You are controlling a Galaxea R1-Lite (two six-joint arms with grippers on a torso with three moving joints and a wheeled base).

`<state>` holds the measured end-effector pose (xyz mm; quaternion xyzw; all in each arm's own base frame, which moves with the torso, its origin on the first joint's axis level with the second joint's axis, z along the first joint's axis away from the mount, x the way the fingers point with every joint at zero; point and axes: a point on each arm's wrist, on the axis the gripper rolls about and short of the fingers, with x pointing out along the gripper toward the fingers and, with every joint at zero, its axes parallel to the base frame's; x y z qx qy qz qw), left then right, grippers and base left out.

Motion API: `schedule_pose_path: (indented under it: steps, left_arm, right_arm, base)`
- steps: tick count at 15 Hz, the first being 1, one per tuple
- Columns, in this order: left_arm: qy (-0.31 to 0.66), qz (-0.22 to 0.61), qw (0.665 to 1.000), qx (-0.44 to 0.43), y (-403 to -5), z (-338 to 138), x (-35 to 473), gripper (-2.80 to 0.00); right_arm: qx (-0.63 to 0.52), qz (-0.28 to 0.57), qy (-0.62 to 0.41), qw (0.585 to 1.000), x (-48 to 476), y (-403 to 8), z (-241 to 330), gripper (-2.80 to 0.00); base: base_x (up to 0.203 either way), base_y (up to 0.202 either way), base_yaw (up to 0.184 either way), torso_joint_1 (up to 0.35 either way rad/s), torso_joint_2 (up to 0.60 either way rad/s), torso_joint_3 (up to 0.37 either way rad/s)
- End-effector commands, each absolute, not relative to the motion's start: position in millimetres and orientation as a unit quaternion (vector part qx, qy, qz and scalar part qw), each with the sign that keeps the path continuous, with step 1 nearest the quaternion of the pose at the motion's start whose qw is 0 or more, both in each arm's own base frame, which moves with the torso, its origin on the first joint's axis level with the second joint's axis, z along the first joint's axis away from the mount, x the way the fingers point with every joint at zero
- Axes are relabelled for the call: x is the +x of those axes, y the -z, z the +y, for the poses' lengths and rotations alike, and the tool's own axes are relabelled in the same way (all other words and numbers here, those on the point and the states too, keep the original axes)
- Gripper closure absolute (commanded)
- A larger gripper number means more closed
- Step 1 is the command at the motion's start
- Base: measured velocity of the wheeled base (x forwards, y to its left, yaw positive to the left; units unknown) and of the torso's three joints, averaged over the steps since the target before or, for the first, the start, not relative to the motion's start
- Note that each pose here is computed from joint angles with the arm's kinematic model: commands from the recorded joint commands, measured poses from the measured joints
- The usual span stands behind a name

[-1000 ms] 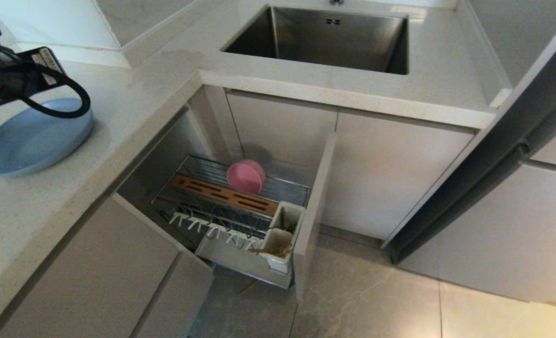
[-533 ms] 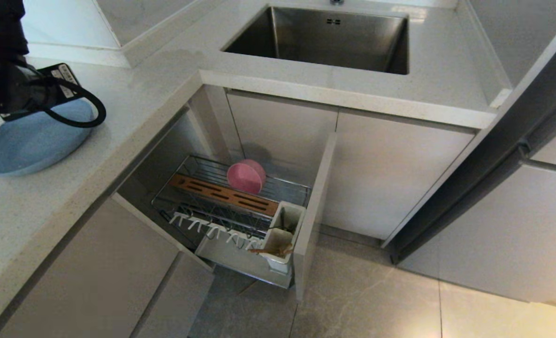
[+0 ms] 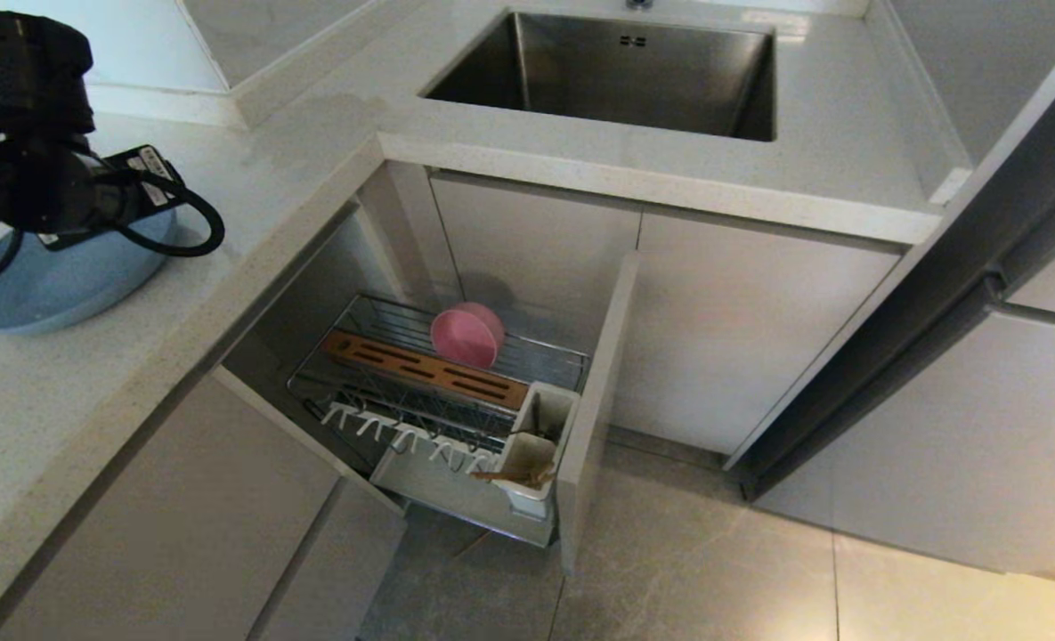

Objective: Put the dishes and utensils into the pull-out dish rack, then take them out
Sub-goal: Pick up the plate and place it in the cupboard

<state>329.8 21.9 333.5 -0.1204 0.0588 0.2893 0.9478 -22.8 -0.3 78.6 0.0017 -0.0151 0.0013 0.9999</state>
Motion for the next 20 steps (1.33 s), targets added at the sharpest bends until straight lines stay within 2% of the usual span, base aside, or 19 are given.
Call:
schedule_pose_path:
  steps: [1, 20]
  left_arm:
    - [-0.292, 0.066, 0.946, -0.125, -326, 25, 339, -2.80]
    - [-0.285, 0.074, 0.945, -0.141, -314, 30, 353, -2.80]
  right_arm:
    - [0.002, -0.011, -0.002, 1.000, -22, -76, 0, 0.00]
    - [0.002, -0.011, -0.002, 1.000, -22, -76, 0, 0.00]
  base:
    - [0.000, 0.000, 0.000, 0.000, 0.00, 0.000]
    - [0.000, 0.000, 0.000, 0.000, 0.00, 0.000]
